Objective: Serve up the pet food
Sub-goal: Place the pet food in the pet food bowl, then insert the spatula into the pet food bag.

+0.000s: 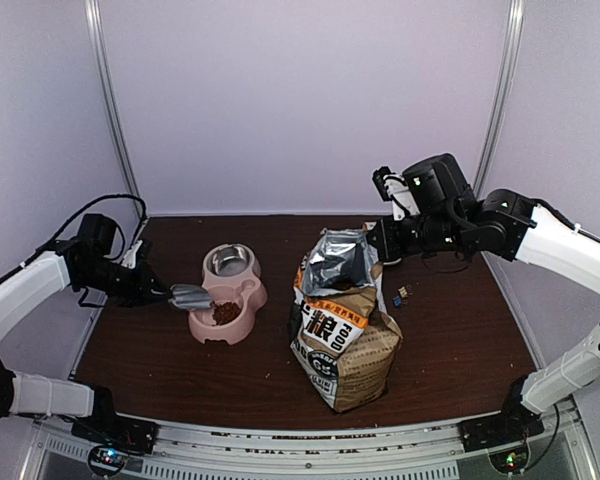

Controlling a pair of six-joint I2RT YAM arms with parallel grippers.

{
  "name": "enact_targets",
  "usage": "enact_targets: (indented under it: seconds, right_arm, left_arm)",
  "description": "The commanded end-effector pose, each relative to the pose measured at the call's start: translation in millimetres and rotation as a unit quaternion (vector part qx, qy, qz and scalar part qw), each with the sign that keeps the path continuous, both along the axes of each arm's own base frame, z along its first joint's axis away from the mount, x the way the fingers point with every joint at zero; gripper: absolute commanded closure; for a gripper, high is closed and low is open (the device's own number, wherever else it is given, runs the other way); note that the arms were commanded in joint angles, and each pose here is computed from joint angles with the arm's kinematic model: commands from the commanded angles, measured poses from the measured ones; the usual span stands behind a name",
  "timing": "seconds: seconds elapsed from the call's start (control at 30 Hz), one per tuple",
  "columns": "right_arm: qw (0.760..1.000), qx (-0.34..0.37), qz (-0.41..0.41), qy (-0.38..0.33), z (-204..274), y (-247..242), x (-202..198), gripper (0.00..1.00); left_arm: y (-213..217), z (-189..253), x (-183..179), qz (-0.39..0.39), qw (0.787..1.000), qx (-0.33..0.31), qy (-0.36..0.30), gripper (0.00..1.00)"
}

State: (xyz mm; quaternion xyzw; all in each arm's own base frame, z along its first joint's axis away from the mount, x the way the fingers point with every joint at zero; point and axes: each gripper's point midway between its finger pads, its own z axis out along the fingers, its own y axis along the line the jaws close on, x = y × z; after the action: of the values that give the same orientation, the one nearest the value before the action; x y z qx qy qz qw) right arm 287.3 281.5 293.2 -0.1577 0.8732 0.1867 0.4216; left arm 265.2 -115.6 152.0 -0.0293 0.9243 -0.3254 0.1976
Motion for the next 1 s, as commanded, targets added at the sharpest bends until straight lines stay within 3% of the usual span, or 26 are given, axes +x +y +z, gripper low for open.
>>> enact_targets:
  seconds: [0.0,0.5,0.97]
  right_arm:
    - [0.998,0.013,-0.047,-0.046,28,-13,21,1.00]
    - [0.998,0.011,-0.051,-0.047,27,-17,20,1.00]
    - [0.998,0.013,-0.029,-0.048,31,-9,15,1.00]
  left_arm:
    - [4,8,6,-0.011,0.999,0.047,-0.020,1.00]
    - [-6,16,7,-0.033,0.996,0.071,-0.033,1.00]
    - [-26,106,4,-0.052,0.990,0.030,-0.128,1.00]
